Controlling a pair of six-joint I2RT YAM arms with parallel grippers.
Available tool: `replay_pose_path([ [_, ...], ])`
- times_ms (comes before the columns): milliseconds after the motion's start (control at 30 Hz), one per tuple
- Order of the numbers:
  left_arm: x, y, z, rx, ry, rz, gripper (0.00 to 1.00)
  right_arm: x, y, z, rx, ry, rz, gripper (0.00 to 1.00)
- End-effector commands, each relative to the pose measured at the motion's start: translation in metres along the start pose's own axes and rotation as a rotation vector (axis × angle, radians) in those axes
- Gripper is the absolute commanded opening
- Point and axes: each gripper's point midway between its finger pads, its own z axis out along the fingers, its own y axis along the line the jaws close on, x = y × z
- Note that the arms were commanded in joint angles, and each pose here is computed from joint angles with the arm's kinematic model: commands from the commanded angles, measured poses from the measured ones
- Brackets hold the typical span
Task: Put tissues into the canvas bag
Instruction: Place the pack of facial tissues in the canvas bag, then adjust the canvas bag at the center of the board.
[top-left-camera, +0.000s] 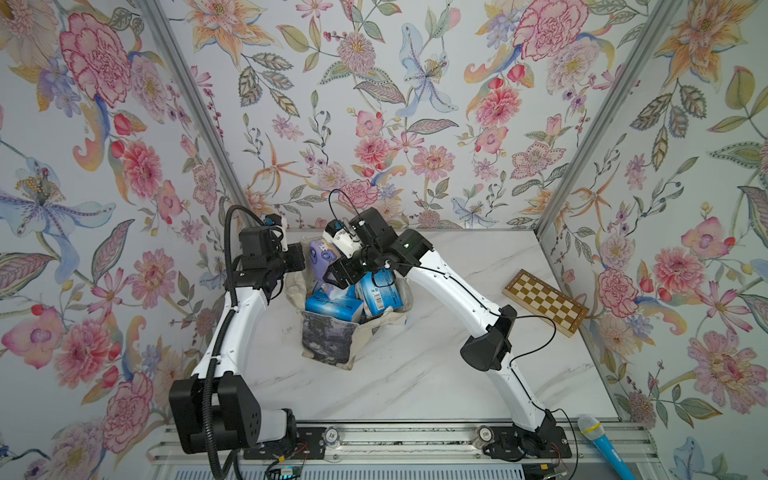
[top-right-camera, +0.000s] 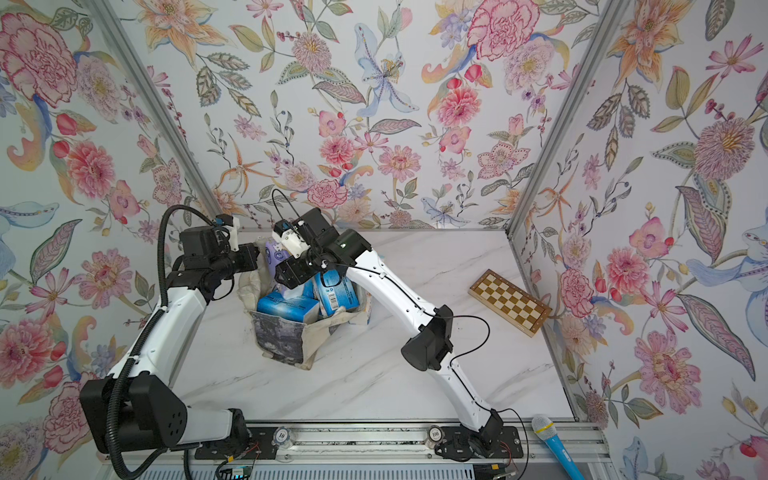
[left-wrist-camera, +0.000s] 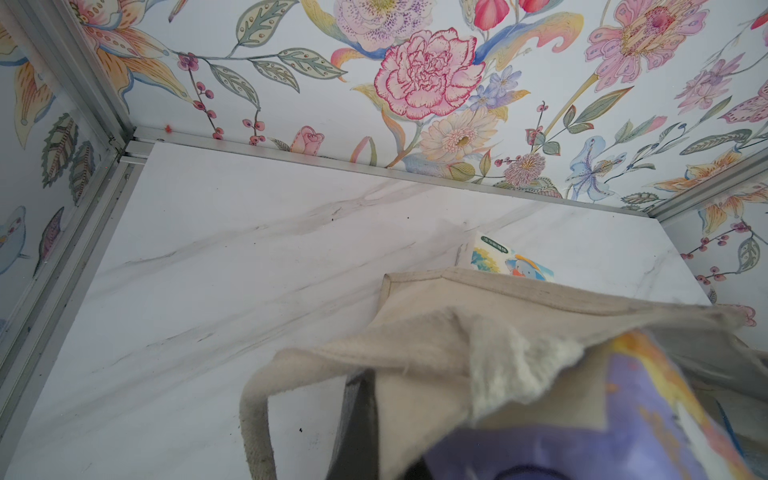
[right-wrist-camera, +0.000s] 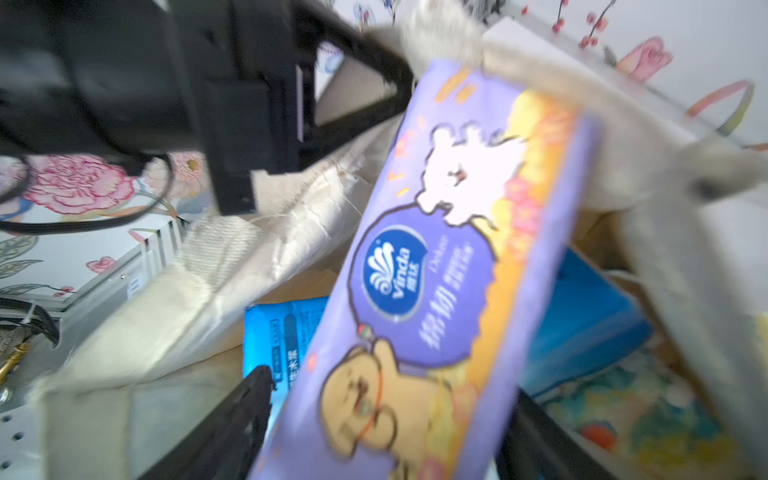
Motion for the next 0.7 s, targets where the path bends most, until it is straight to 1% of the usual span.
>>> replay_pose_path([
  [0,-0.053,-0.006,-0.012,0.005,-0.165,0.048,0.03,-0.037,0.017,-0.063,-0.054,-0.132,-0.05,0.83],
  [100,-0.054,-0.004,-0.011,0.001,-0.166,0.047,0.03,-0.041,-0.002,-0.083,-0.006,-0.158,-0.035,0.83],
  [167,-0.055,-0.003,-0.012,0.0,-0.167,0.046,0.03,-0.033,-0.03,-0.087,0.098,-0.141,-0.016,0.8],
  [267,-0.055,0.0,-0.012,-0.006,-0.168,0.046,0.03,-0.009,-0.071,-0.084,0.264,-0.073,-0.003,0.75],
  [367,-0.059,0.001,-0.014,-0.013,-0.171,0.052,0.03,0.019,-0.099,-0.078,0.399,0.015,-0.019,0.74],
  [433,-0.062,0.002,-0.014,-0.015,-0.173,0.057,0.03,0.034,-0.11,-0.074,0.437,0.06,-0.021,0.73],
  [500,-0.063,0.002,-0.014,-0.016,-0.173,0.056,0.03,0.044,-0.115,-0.069,0.441,0.089,-0.012,0.73],
  [667,-0.064,0.0,-0.012,-0.003,-0.175,0.045,0.03,0.05,-0.128,-0.06,0.492,0.112,-0.005,0.69],
])
